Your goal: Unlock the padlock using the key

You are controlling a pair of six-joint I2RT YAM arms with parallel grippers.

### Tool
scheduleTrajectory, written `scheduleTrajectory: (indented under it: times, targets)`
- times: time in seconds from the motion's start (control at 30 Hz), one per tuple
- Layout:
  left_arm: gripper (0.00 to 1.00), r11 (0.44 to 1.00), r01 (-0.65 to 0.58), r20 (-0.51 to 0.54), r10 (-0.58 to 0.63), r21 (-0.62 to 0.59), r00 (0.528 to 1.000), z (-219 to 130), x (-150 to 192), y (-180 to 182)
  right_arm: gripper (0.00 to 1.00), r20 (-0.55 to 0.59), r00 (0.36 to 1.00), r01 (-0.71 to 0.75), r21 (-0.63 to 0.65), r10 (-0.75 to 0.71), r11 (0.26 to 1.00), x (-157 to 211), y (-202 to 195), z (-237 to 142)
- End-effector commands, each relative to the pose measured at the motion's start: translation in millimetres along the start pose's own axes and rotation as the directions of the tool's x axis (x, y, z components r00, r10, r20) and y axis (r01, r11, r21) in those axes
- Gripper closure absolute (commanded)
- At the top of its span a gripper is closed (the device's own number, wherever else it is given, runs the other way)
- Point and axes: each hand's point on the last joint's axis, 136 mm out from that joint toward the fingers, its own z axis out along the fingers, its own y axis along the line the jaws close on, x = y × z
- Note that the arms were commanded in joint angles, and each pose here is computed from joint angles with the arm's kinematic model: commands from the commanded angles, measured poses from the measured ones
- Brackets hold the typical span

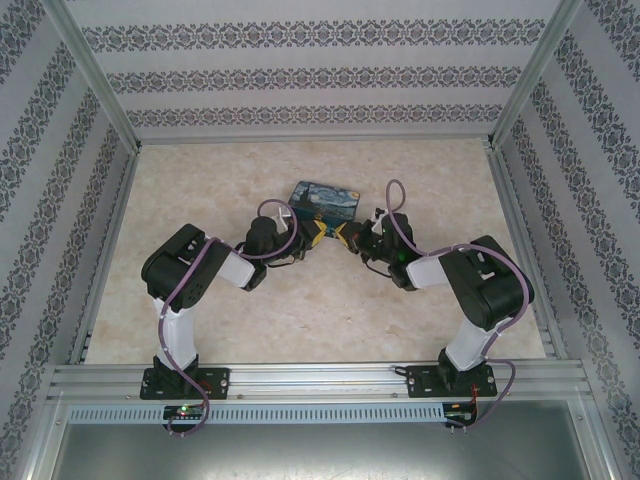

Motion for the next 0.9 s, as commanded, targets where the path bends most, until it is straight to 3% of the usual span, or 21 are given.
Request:
scheduleTrajectory:
  times: [0.0, 0.47, 0.87]
  targets:
    - [1.0, 0.993, -0.05, -0.098, 0.06, 0.106, 0.993, 5.4, 22.5, -31.7, 1.0, -0.072, 0.976, 0.201, -0.063, -0.205, 0.978, 14.9, 35.2, 4.7]
    - [1.0, 0.991, -0.047, -0.13, 0.064, 0.125, 0.989, 4.2, 30.2, -40.5, 1.0, -0.053, 0.968, 0.242, -0.067, -0.246, 0.968, -8.2, 26.2, 6.4]
    - [1.0, 0.992, -0.026, -0.149, 0.045, 0.123, 0.988, 5.7, 32.9, -41.8, 1.0, -0.065, 0.943, 0.32, -0.103, -0.327, 0.942, -2.8, 35.8, 8.4]
